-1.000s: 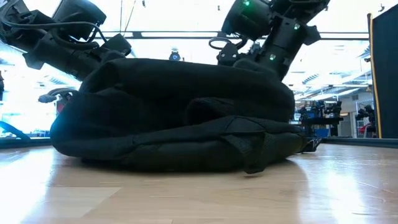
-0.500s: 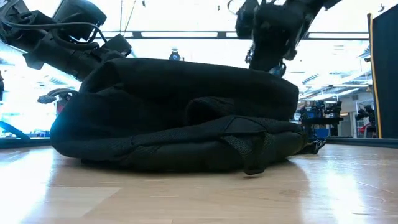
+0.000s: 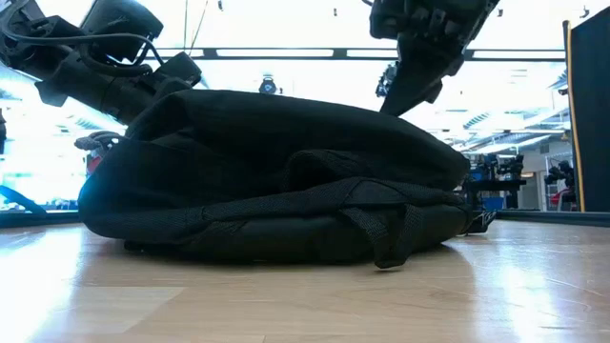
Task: Unpack backpack
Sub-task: Remove the blue cellphone from black backpack, then remove the blue cellphone from the black backpack
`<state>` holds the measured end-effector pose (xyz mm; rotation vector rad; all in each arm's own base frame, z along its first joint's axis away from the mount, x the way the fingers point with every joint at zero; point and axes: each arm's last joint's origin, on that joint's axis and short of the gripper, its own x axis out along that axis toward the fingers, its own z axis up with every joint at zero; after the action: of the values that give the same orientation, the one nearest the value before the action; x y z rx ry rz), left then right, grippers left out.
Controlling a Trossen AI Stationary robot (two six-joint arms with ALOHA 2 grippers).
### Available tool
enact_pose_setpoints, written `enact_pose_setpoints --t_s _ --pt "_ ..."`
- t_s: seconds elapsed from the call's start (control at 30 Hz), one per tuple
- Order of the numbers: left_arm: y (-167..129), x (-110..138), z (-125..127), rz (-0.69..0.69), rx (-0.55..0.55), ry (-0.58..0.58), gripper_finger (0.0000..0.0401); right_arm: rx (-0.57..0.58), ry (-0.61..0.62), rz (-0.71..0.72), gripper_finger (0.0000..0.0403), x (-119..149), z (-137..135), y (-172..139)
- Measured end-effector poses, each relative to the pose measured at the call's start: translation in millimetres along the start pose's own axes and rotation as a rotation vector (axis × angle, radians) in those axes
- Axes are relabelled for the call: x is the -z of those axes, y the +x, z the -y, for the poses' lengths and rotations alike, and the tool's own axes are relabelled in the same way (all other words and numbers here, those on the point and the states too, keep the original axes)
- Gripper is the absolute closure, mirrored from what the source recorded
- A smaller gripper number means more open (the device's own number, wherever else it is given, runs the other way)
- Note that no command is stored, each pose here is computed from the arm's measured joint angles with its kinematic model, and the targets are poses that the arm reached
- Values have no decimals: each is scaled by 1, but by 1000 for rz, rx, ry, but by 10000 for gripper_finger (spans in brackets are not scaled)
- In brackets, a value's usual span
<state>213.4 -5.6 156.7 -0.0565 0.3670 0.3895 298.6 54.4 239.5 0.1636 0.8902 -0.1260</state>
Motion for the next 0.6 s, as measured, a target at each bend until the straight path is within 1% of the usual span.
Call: enact_pose_setpoints --t_s 0.07,0.13,0.2,0.3,0.37,0.43,0.5,0.6 --pt "0 0 0 -1 0 1 401 -18 -8 -18 342 2 -2 2" --pt "0 0 0 0 0 0 401 -23 9 -27 319 3 -3 5" --pt "0 0 0 0 0 0 401 -23 26 -69 291 6 -3 11" --pt "0 0 1 0 8 -4 401 -32 63 -166 244 11 5 25" --pt "0 -1 1 2 9 -6 401 -80 89 -200 215 11 10 33" --pt "0 -1 1 1 10 -8 401 -143 111 -206 190 8 15 38" --pt "0 0 1 -2 9 -14 401 -167 123 -193 171 4 20 41" --pt "0 0 1 -8 8 -12 401 -149 138 -206 155 3 32 42"
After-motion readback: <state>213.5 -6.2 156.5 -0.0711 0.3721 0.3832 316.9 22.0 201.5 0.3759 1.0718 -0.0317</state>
